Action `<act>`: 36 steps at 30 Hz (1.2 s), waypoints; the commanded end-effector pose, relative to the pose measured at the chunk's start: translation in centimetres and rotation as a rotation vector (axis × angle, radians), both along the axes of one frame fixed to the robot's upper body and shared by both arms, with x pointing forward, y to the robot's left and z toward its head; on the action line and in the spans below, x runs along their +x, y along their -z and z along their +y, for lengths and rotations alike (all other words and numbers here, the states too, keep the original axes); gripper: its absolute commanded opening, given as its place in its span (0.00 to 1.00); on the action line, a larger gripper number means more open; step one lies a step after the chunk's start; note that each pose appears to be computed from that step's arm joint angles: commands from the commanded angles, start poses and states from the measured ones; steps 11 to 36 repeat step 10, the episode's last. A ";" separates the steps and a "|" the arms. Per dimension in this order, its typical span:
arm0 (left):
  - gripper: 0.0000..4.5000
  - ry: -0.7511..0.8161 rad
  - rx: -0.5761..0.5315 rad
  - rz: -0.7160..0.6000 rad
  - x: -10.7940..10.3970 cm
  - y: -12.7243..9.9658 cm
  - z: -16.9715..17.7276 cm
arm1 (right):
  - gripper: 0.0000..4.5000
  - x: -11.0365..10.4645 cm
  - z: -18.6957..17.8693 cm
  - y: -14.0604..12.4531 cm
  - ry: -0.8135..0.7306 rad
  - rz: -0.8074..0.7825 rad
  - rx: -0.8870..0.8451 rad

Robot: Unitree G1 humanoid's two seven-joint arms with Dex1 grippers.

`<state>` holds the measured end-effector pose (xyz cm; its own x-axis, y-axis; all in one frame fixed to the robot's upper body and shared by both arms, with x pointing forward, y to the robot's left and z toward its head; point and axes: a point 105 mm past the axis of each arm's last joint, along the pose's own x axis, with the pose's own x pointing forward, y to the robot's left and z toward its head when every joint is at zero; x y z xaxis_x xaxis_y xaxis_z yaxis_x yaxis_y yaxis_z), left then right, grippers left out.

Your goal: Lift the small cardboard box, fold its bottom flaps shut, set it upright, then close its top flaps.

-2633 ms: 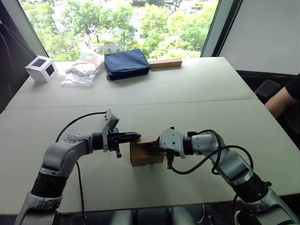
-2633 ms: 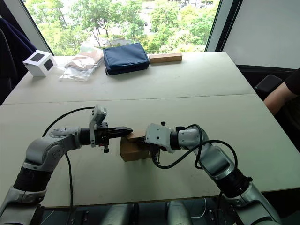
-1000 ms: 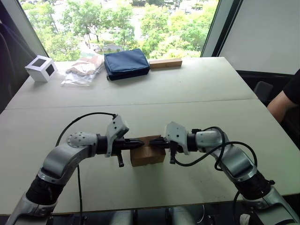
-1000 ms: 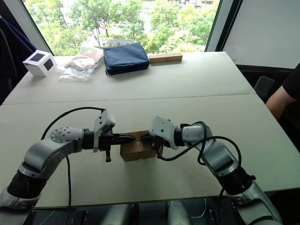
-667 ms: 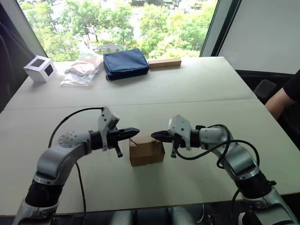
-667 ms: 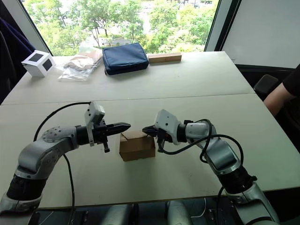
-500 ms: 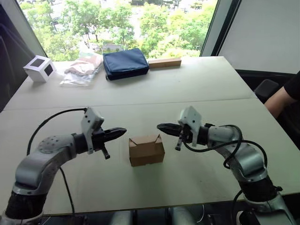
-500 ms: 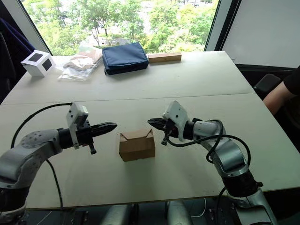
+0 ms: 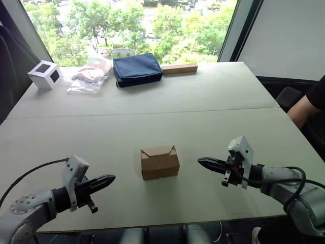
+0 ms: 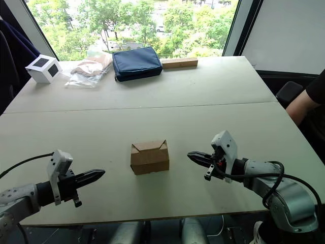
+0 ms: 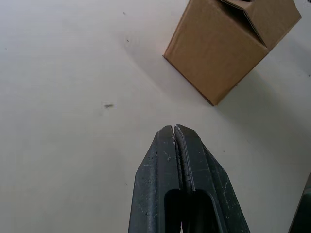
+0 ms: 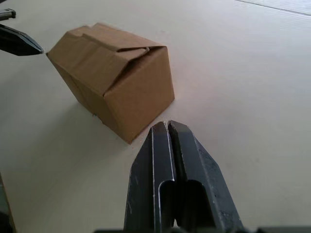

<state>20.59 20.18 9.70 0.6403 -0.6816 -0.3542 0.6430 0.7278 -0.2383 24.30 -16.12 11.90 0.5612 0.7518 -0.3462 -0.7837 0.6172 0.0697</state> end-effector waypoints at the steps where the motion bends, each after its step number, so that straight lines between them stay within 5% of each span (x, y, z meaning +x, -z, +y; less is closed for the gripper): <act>1: 0.01 0.008 -0.018 -0.023 0.1 -0.3 -0.2 | 0.00 0.2 -0.9 -0.4 0.005 -0.044 -0.032; 36: 0.01 0.028 -0.064 0.036 0.3 0.4 -0.5 | 0.00 0.8 -1.7 -0.4 0.014 -0.054 -0.052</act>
